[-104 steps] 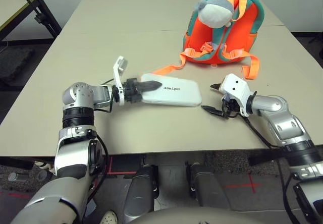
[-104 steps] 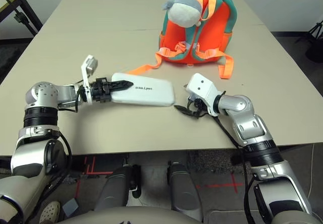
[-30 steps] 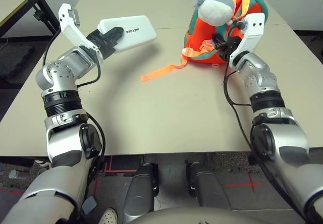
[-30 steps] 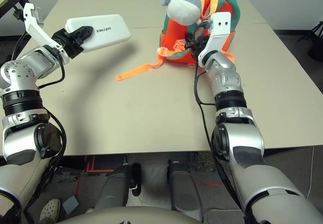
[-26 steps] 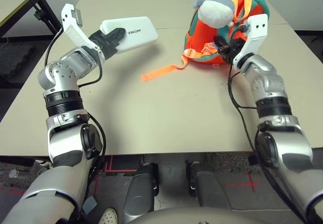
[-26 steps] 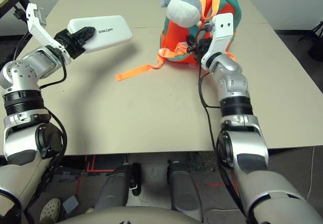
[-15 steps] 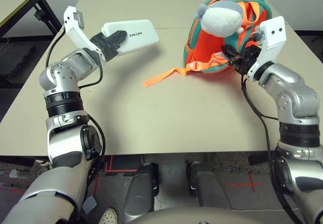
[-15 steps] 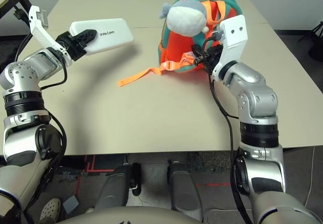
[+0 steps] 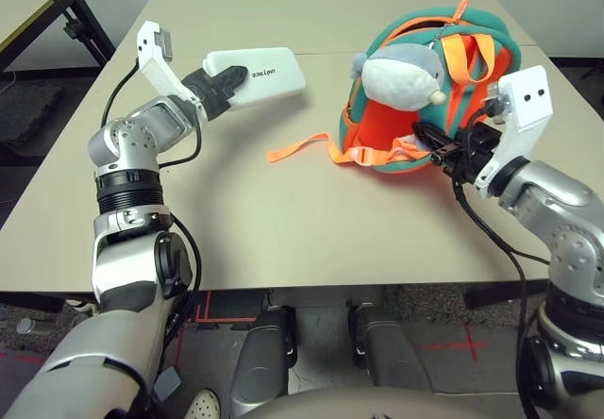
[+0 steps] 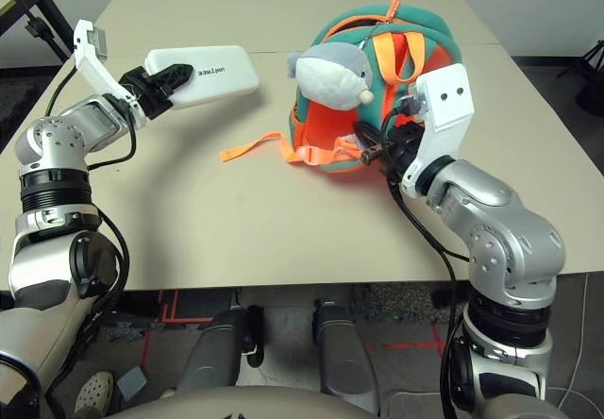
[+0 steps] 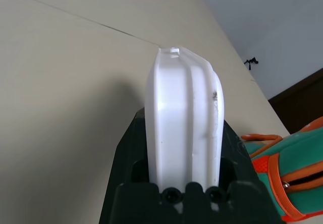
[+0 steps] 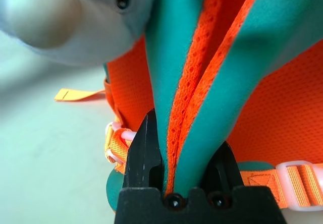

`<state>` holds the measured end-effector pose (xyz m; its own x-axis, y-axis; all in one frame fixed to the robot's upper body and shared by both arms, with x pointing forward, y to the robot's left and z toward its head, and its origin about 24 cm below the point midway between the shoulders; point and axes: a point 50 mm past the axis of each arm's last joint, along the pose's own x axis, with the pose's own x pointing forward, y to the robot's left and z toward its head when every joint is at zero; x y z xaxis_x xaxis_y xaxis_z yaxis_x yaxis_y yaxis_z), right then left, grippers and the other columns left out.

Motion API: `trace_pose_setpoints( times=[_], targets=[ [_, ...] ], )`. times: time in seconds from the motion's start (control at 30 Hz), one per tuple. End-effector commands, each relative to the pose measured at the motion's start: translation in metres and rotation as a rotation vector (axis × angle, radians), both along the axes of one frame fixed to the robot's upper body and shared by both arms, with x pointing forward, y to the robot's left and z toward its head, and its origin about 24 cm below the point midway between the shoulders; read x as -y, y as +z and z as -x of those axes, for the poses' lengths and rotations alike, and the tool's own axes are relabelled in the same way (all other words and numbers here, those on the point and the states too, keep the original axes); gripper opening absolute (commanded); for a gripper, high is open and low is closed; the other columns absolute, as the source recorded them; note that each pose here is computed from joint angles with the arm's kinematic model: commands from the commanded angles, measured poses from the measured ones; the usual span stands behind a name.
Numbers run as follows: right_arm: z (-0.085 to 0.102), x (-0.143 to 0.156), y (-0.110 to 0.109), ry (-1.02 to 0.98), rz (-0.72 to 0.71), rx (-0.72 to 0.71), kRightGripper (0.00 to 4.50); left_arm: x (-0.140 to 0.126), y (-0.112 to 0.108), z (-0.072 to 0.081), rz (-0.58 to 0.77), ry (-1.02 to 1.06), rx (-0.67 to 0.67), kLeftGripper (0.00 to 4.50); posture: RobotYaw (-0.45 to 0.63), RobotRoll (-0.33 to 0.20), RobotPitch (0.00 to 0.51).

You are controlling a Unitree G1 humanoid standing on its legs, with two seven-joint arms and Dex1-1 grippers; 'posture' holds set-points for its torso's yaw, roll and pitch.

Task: Put the pencil case into the backpack and zip it.

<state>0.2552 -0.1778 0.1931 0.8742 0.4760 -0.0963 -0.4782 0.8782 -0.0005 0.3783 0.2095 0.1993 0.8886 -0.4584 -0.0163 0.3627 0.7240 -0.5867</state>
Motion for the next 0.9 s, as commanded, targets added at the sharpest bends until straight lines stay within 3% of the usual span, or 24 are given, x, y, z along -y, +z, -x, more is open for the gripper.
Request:
trace_pose_setpoints(
  times=[0.03,0.33,0.5,0.9],
  targets=[
    [0.008,-0.007,0.000,0.056,-0.020,-0.007,0.47,0.003,0.010,-0.003,-0.003,-0.010,0.046,1.23,-0.16,0.000,0.149],
    [0.006,-0.012,-0.024,0.099,0.038,-0.069,0.47,0.006,0.017,-0.004,-0.017,-0.020,0.087,1.23,-0.15,0.000,0.141],
    [-0.007,-0.012,-0.039,0.055,0.032,-0.070,0.47,0.016,0.041,0.005,-0.041,-0.129,0.246,1.23,-0.14,0.000,0.139],
    [-0.020,-0.012,-0.044,0.049,0.047,-0.042,0.47,0.017,0.099,0.029,-0.109,-0.364,0.534,1.23,-0.12,0.000,0.140]
  ],
)
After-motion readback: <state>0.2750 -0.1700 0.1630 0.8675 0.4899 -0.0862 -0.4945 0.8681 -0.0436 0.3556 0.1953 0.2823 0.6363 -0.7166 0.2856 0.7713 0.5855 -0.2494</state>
